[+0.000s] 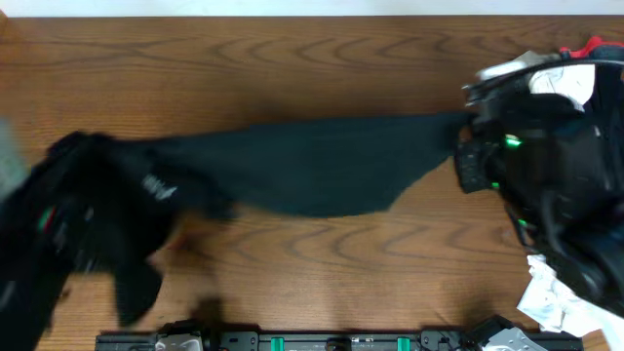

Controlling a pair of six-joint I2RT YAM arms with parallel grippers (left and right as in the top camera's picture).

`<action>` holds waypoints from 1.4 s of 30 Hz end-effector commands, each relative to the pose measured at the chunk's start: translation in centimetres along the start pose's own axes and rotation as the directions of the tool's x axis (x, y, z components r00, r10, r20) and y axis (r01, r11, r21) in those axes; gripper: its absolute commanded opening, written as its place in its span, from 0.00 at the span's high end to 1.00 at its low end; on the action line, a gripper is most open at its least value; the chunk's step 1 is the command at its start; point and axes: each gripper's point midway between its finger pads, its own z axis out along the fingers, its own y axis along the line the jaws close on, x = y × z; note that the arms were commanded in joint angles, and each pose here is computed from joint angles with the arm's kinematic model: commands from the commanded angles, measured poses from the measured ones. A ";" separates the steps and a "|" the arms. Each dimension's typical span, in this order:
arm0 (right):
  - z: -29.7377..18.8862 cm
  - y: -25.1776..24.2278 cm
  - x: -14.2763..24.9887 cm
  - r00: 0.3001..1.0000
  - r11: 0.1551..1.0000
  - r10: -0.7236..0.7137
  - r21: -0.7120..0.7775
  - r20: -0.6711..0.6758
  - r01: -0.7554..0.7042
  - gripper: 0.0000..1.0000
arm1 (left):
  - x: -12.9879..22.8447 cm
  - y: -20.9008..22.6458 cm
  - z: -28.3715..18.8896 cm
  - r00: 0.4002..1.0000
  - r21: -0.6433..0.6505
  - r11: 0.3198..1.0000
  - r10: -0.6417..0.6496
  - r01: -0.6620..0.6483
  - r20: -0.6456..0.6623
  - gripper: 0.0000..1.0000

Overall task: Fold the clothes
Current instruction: 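Lift the shirt with both grippers and lay it down folded at center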

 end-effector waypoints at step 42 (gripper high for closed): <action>14.5 -5.0 -6.8 1.000 1.000 0.003 0.016 0.021 -0.003 0.99 | 2.1 2.7 23.7 0.935 0.109 0.984 0.170 -0.143 -0.311 0.94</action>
